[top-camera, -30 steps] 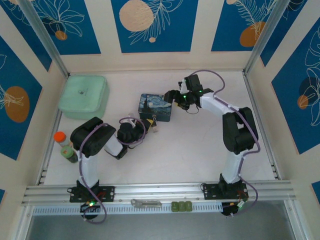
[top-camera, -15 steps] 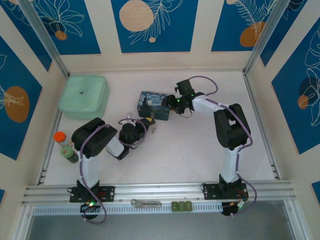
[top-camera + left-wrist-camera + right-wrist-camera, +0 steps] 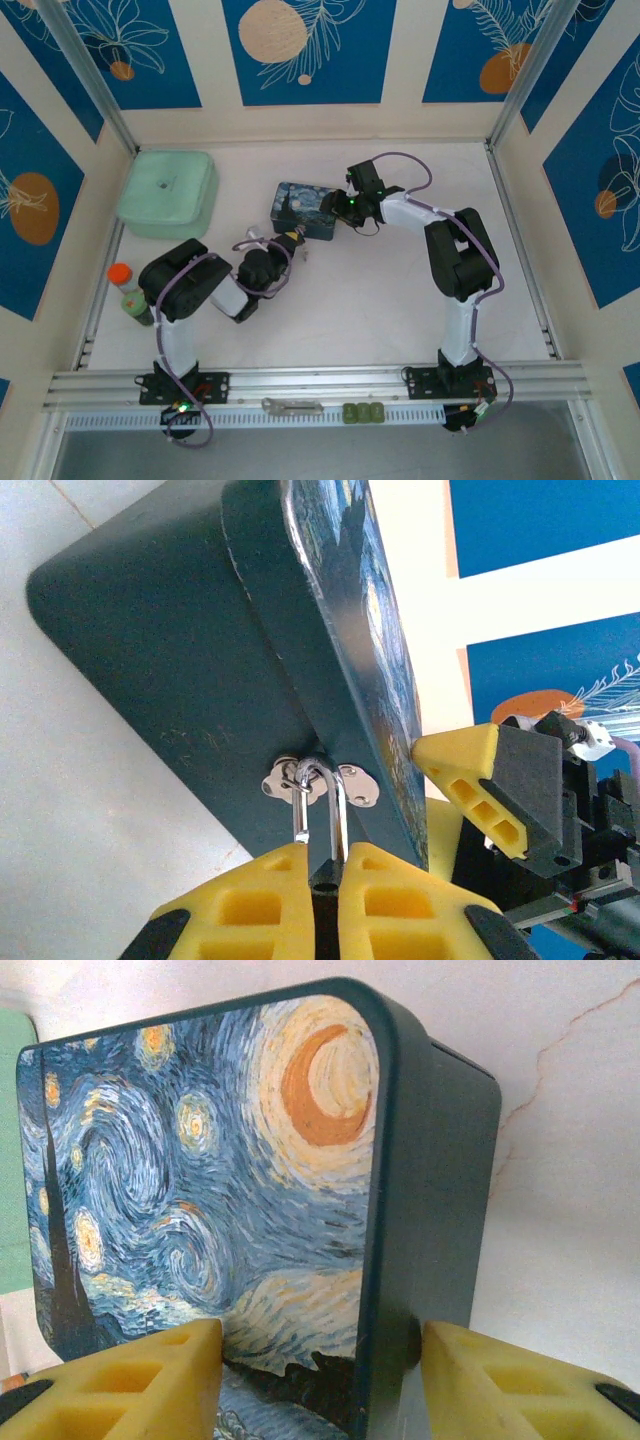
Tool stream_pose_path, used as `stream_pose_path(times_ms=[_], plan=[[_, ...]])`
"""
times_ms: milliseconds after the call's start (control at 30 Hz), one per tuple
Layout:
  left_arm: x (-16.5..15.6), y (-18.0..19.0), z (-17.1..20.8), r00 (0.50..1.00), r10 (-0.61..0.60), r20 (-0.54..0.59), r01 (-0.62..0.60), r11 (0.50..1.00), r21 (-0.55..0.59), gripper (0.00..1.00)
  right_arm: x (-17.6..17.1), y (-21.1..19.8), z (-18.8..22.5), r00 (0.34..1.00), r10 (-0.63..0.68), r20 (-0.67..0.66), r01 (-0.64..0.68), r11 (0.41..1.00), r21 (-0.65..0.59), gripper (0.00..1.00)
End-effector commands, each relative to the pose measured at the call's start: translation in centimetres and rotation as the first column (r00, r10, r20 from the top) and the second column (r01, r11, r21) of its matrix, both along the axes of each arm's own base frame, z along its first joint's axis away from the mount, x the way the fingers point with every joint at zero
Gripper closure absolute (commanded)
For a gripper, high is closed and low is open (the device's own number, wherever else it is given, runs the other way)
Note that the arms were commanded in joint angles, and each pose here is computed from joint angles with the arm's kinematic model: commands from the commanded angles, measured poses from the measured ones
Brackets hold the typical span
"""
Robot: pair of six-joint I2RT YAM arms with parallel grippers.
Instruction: Unlock a padlock with a key
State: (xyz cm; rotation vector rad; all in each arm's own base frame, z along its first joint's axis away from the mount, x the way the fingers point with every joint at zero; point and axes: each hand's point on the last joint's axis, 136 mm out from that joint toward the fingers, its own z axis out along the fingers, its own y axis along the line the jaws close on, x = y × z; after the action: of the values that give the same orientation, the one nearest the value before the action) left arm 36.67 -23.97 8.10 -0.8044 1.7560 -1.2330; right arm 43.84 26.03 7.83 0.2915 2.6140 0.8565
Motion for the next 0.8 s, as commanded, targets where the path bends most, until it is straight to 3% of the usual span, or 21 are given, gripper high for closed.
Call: stream_pose_path(times_ms=[0, 300, 567, 767], plan=[[0.5, 0.6, 2.2, 0.996, 0.052, 0.077, -0.051, 0.999, -0.016, 1.00, -0.8, -1.1, -1.4, 0.999, -0.028, -0.044, 0.025, 0.998, -0.057, 0.48], [-0.4, 3.0, 0.2, 0.995, 0.097, 0.021, -0.097, 0.995, 0.010, 1.00, -0.5, -1.1, -1.4, 0.999, -0.031, -0.041, 0.028, 0.997, -0.071, 0.48], [-1.1, 4.0, -0.5, 0.998, 0.069, -0.007, -0.069, 0.997, 0.021, 1.00, 0.1, -0.8, -0.7, 1.000, -0.022, -0.021, 0.020, 0.997, -0.076, 0.48], [1.4, 1.8, 2.3, 0.994, 0.066, 0.083, -0.066, 0.998, -0.005, 1.00, -0.2, -0.3, -0.7, 1.000, -0.006, -0.021, 0.005, 0.997, -0.079, 0.49]])
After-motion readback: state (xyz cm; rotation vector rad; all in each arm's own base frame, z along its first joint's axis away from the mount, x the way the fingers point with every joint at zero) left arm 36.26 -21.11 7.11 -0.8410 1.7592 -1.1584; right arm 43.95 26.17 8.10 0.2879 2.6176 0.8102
